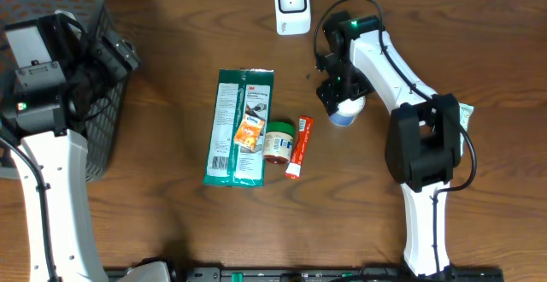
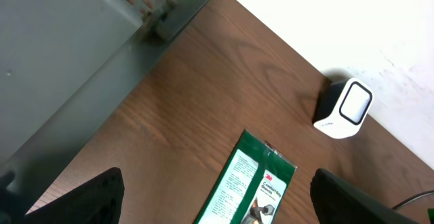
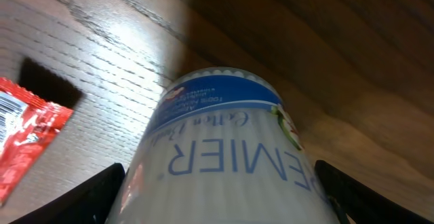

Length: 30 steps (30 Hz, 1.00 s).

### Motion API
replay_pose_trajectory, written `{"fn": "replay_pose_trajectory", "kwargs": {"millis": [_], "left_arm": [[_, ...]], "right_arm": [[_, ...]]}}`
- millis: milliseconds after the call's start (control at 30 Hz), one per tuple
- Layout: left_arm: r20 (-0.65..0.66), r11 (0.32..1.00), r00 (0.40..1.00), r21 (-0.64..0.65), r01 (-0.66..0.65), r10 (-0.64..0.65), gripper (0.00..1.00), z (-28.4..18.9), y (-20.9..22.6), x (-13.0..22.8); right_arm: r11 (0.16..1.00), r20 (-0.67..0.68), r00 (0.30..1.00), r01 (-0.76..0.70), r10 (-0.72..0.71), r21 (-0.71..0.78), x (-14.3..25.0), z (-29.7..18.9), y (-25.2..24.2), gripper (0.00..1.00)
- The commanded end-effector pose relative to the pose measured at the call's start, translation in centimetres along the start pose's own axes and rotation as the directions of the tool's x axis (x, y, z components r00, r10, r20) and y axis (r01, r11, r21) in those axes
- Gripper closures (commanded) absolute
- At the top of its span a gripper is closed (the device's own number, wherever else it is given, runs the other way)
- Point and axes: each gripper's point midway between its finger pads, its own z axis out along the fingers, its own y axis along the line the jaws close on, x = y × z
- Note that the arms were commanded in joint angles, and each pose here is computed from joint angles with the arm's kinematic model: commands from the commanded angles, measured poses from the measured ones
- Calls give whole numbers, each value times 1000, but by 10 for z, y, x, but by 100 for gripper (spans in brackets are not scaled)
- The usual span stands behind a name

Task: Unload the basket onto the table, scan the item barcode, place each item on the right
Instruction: 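Carry the swab tub up toward the scanner, then lower the swab tub onto the table below the scanner and release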

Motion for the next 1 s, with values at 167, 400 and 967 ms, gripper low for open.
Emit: {"fn": "replay_pose_trajectory", "kwargs": {"millis": [167, 400, 967], "left_arm": [[26, 1000, 1000, -4, -1, 1, 15, -6, -1, -7], [26, 1000, 1000, -4, -1, 1, 14, -6, -1, -7], [26, 1000, 1000, -4, -1, 1, 14, -6, -1, -7]], "right_arm": [[977, 31, 978, -205, 207, -48, -7, -10, 15, 18], [933, 22, 933, -357, 358, -53, -6, -11, 15, 11], [976, 171, 961, -215, 216, -23, -9, -101, 7, 1]]}}
